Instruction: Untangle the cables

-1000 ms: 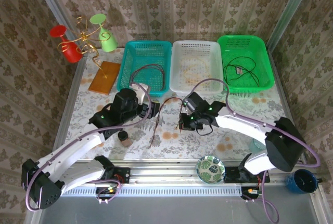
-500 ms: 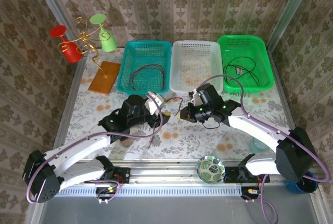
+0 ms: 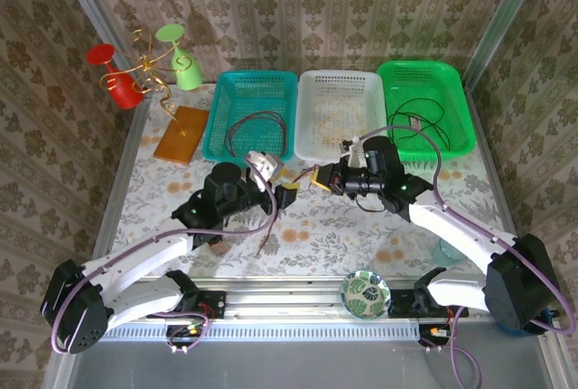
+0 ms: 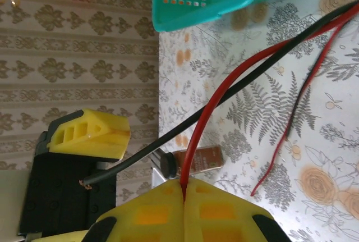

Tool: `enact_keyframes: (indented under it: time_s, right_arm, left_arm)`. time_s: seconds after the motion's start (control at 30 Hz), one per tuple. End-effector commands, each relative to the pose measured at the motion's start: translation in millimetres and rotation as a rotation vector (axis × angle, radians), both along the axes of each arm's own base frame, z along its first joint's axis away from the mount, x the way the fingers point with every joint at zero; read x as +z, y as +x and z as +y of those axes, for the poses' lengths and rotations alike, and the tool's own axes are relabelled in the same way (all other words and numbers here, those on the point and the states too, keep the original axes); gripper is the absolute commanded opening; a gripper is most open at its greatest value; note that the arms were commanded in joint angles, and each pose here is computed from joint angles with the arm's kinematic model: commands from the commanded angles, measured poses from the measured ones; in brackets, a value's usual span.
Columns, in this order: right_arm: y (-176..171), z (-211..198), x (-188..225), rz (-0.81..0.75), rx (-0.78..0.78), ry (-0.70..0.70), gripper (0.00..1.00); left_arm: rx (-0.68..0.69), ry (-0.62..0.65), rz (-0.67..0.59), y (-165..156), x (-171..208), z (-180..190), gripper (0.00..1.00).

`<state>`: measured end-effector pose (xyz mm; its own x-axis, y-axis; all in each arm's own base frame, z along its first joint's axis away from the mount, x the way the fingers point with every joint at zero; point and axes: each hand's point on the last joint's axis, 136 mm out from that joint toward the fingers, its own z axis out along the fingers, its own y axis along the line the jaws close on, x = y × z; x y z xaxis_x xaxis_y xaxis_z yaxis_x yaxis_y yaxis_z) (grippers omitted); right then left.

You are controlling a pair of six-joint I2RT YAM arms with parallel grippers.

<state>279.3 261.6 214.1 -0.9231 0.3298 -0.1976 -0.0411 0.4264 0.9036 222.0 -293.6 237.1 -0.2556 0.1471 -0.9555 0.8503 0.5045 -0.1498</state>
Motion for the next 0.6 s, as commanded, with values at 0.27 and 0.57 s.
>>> enact_keyframes:
  time_s: [0.27,0.57]
  right_arm:
    - [7.8,-4.3,36.5,-0.067,-0.049,0.116,0.0]
    - [7.0,-6.2,41.8,-0.076,-0.061,0.134,0.0]
  left_arm:
    - [-0.055,-0.207,0.008,-0.6,31.9,-17.9,0.55]
    - [-0.08,-0.22,0.074,0.6,28.6,-28.1,0.5]
